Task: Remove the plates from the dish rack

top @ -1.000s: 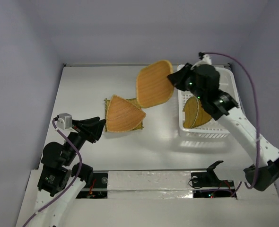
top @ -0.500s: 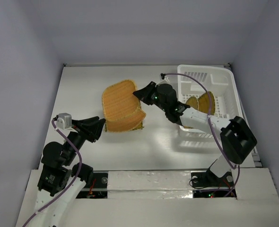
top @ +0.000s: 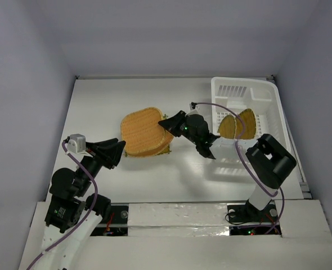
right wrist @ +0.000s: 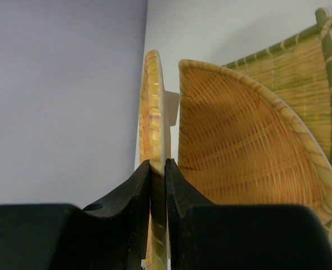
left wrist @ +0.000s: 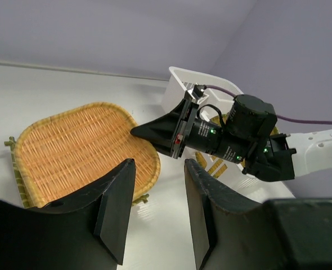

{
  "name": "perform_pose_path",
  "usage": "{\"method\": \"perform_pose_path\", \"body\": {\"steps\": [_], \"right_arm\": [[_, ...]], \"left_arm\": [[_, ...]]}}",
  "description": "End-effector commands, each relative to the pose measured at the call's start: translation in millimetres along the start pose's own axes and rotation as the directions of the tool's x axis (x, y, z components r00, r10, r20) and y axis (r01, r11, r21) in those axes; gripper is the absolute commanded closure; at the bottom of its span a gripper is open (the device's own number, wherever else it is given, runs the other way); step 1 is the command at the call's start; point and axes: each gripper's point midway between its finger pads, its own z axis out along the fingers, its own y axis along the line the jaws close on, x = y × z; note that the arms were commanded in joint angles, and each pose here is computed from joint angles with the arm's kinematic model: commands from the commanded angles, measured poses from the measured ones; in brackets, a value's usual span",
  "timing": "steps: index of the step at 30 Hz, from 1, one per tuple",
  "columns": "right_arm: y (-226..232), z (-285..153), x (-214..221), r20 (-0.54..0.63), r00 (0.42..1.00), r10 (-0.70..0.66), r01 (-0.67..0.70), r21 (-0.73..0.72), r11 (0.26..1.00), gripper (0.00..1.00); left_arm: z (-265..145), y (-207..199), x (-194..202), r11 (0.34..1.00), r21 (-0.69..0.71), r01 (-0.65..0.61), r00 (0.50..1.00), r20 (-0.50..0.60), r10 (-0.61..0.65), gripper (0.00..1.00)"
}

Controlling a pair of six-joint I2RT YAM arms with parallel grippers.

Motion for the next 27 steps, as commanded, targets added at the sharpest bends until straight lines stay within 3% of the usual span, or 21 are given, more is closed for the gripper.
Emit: {"method": "perform_pose_path", "body": {"steps": [1,11,19,27], "right_arm": [[48,-7,-14,0.057,0.995,0.077,-0.064,-0.202,0.977,1.0],[4,0,9,0.024,0.996,0.081,-0.078,-0.113,0.991,0.99],[-27,5,21,0.011,0.996,0.084,-0.084,-0.04,0.996,0.82],[-42,10,18,0.005,1.0,-0.014,0.013,0.089,0.996,0.54]], "left_arm": [[4,-3,-6,1.0,0.009,0.004,1.0,0.022,-0.005,0.63],[3,-3,-8,1.0,0.009,0.005,1.0,0.027,-0.006,0.63],[3,-4,-7,1.0,0.015,0.004,1.0,0.026,-0.004,0.63],[1,-5,-10,1.0,0.018,0.002,0.999,0.038,-0.003,0.63]]}}
